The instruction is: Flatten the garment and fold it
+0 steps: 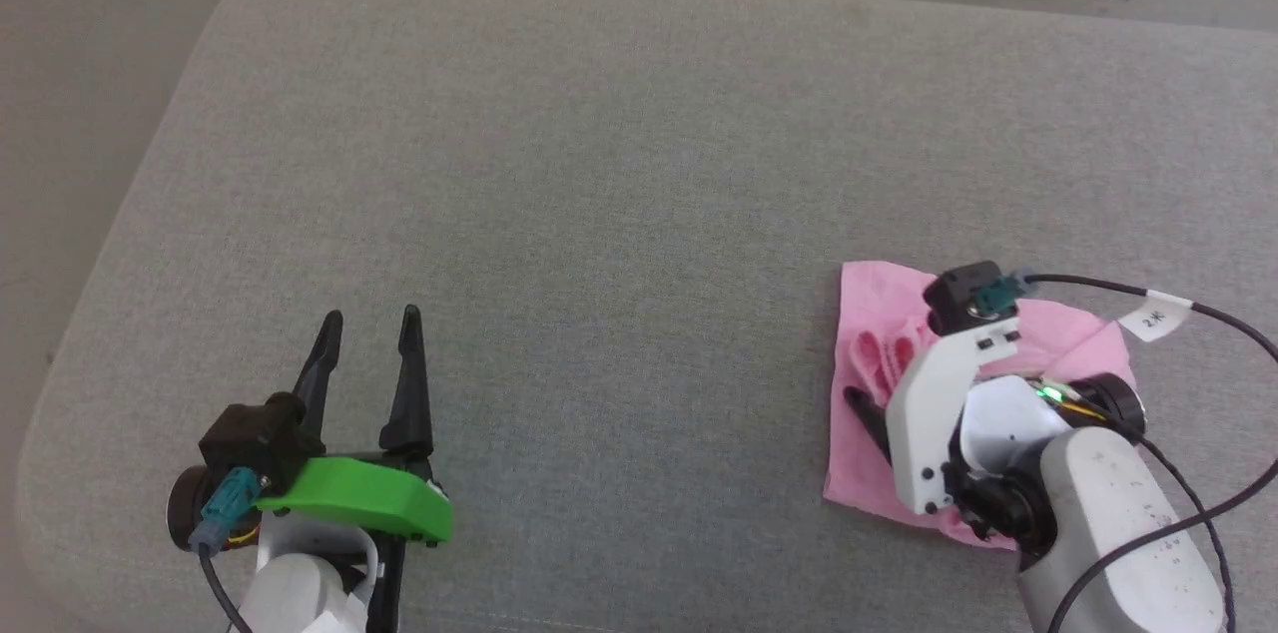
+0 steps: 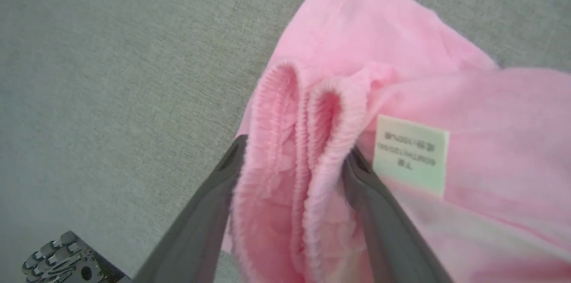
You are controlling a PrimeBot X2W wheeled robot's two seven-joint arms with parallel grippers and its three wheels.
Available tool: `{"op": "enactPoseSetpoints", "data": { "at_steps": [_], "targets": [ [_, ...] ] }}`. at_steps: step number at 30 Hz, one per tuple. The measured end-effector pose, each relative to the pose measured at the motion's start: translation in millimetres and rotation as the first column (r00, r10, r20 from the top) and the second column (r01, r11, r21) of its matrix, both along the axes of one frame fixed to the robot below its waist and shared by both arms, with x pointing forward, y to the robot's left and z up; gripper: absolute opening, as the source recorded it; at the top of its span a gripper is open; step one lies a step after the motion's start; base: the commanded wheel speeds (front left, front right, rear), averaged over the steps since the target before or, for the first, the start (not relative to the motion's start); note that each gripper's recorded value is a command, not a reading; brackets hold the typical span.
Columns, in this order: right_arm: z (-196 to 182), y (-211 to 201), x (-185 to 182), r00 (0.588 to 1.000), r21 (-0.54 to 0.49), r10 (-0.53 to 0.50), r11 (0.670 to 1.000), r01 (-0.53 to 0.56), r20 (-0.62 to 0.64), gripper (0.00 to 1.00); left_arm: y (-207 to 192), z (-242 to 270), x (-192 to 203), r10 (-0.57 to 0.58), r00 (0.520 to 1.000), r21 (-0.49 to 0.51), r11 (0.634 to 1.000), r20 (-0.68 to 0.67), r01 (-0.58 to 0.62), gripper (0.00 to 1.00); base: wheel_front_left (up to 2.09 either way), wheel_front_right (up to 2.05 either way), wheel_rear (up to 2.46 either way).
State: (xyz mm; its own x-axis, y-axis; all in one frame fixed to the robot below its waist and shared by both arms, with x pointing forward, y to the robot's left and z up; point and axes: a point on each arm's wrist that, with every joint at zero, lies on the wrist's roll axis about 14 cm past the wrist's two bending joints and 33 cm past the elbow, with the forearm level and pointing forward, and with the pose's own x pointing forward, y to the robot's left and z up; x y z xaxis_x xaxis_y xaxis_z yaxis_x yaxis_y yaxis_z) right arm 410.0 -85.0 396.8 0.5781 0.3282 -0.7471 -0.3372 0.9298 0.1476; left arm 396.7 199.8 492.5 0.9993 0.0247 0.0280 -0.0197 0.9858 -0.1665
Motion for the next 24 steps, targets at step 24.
{"op": "enactPoseSetpoints", "data": {
  "at_steps": [24],
  "targets": [
    [87.8,-130.0,-5.6,0.889,0.008,-0.34,0.935,0.355,0.307,1.0,-46.9,10.6,14.5,-0.136,0.99,-0.035,0.99,0.039,0.138,1.0,0.0,0.0,0.0]
  ]
}}
